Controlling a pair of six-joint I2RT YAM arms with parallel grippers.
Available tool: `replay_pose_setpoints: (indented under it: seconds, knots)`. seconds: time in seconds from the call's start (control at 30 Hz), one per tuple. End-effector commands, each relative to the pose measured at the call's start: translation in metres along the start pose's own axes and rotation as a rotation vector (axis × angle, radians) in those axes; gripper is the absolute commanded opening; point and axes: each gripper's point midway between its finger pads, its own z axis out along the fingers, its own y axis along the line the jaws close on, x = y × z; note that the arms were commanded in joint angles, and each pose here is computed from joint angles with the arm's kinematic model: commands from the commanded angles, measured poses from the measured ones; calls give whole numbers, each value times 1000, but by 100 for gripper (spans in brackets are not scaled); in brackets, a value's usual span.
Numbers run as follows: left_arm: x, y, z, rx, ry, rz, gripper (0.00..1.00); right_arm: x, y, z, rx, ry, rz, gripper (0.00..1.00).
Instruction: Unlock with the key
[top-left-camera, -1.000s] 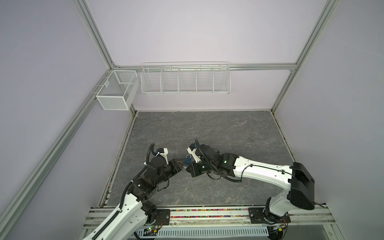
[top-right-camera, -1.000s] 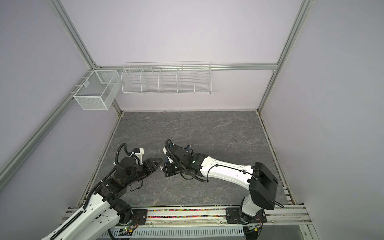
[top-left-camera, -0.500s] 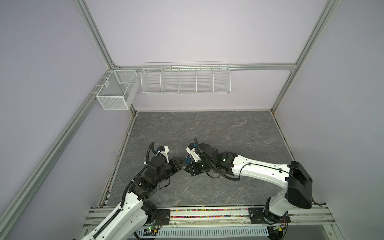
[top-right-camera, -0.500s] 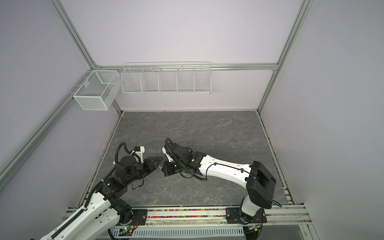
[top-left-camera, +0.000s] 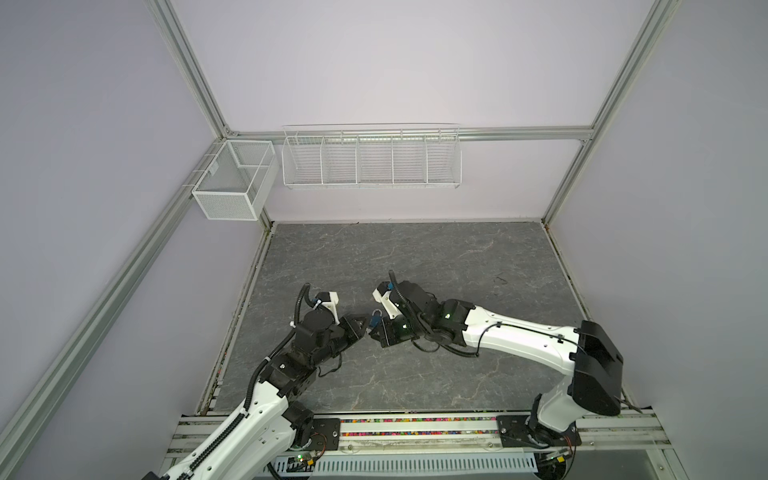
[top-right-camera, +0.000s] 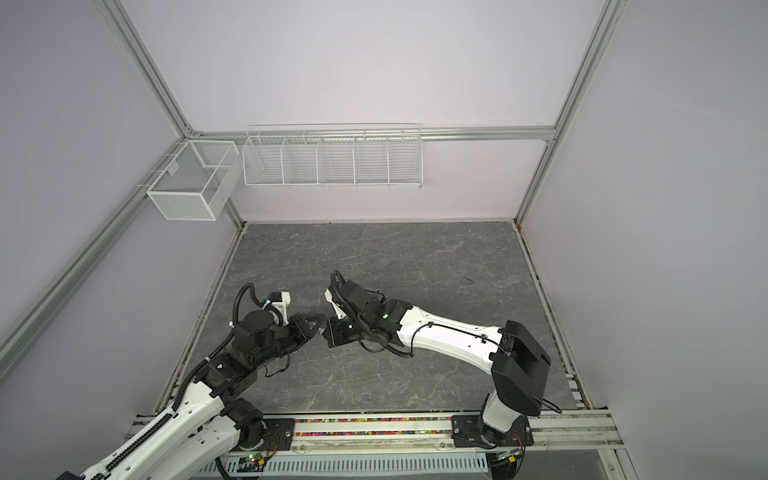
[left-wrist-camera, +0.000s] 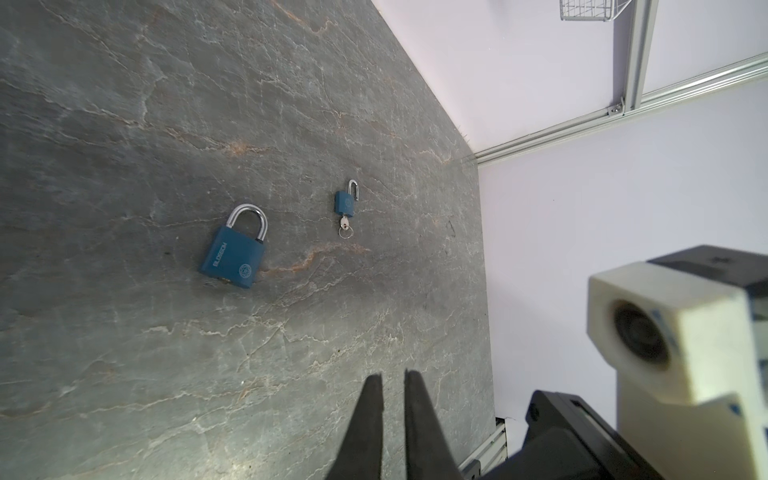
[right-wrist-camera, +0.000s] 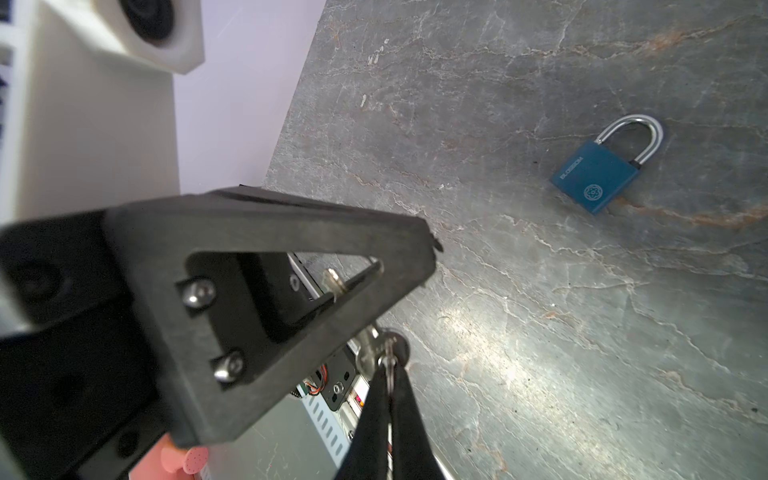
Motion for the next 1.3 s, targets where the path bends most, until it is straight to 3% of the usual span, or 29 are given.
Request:
replay_pose_setpoints:
  seconds: [0.0,0.37,0.57,0.8,0.97,1.13,1.27]
  knots:
    - [-10,-10,-4,25,-44,-11,7,-3,0,2,2,1,1,6]
    - [-12,-12,-5,29,-46,1,0,-9,-1,-2,21,-24,-15,9]
    - [-21,-29,-6,65,-71,101,0,-12,1,-24,10,-57,-36,33]
    - [-26,-69,-8,193,-65,284,0,-16,19,-60,-204,-62,-51,47]
    - [-26,-94,-5,310,-61,333,0,-26,28,-89,-376,-92,-77,47]
    - [-28,-124,-8,436,-69,393,0,-40,10,-100,-398,-131,-50,45]
    - [-32,-135,-8,464,-77,430,0,-42,9,-96,-410,-120,-56,44]
